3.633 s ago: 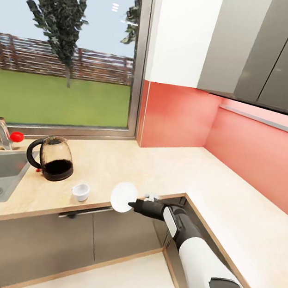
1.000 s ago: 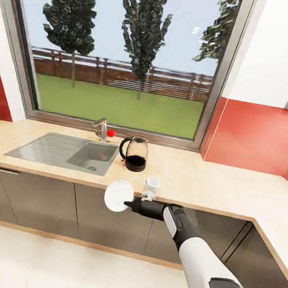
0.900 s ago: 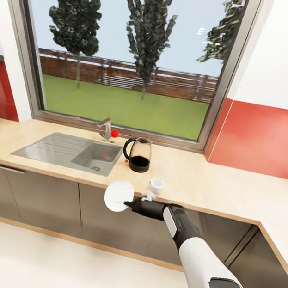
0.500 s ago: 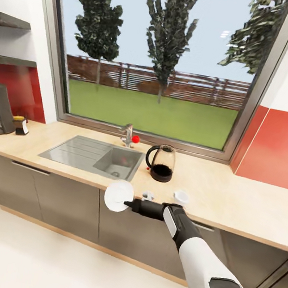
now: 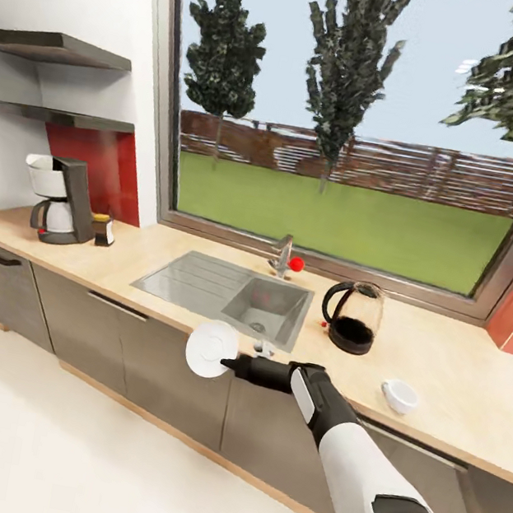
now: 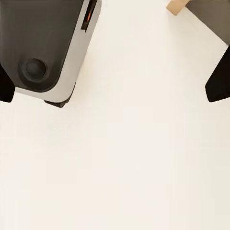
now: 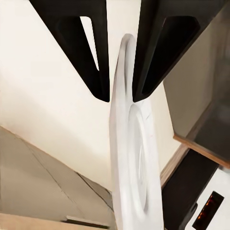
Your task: Set up a coffee station on the kitchen countertop: keep the coffee maker on the countertop, move the bottle of coffee from the kitchen shelf to the counter next to the coffee maker, place a paper coffee filter on top of the coffee maker, put the saucer next to the coffee maker with the coffee cup on the saucer, and place the electric kettle next to the coffee maker.
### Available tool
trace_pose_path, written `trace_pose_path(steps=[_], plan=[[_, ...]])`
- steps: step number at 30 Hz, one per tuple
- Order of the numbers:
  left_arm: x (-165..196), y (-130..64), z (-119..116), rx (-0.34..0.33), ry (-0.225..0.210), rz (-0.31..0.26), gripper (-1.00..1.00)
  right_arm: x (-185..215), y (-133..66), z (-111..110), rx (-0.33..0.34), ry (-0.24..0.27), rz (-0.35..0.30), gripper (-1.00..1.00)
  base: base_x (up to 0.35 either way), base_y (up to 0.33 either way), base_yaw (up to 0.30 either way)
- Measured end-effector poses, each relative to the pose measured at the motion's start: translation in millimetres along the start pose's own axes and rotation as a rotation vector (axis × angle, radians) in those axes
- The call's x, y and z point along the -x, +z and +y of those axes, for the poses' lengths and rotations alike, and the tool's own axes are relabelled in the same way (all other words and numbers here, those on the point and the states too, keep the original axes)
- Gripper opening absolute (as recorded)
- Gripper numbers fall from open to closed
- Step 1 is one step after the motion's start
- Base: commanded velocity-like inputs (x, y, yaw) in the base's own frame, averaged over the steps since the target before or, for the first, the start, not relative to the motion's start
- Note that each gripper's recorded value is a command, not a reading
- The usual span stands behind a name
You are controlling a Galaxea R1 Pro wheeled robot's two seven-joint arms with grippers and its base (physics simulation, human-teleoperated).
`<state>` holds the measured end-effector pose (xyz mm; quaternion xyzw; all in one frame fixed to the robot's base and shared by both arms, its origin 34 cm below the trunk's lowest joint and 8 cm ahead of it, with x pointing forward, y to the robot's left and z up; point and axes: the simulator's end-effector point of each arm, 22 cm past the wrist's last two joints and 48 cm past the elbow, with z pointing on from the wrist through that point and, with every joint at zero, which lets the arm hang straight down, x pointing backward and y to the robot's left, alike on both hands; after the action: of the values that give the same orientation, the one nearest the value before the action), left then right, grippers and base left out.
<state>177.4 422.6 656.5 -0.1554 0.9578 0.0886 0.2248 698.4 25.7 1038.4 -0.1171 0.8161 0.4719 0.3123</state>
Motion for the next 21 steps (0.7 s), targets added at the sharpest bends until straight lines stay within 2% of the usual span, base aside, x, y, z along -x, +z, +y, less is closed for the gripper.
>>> trace_pose_path(steps=[16,21], plan=[[3.1,0.6,0.2,-0.001,-0.001,-0.008,1.0,2.7,-2.0,3.7,0.001,-0.007,-0.004,-1.0,0.237,0.261,0.278],[3.1,0.6,0.2,-0.001,-0.001,-0.009,1.0,0.1,-1.8,3.2,0.002,-0.003,0.0,-1.0,0.266,0.241,0.106]])
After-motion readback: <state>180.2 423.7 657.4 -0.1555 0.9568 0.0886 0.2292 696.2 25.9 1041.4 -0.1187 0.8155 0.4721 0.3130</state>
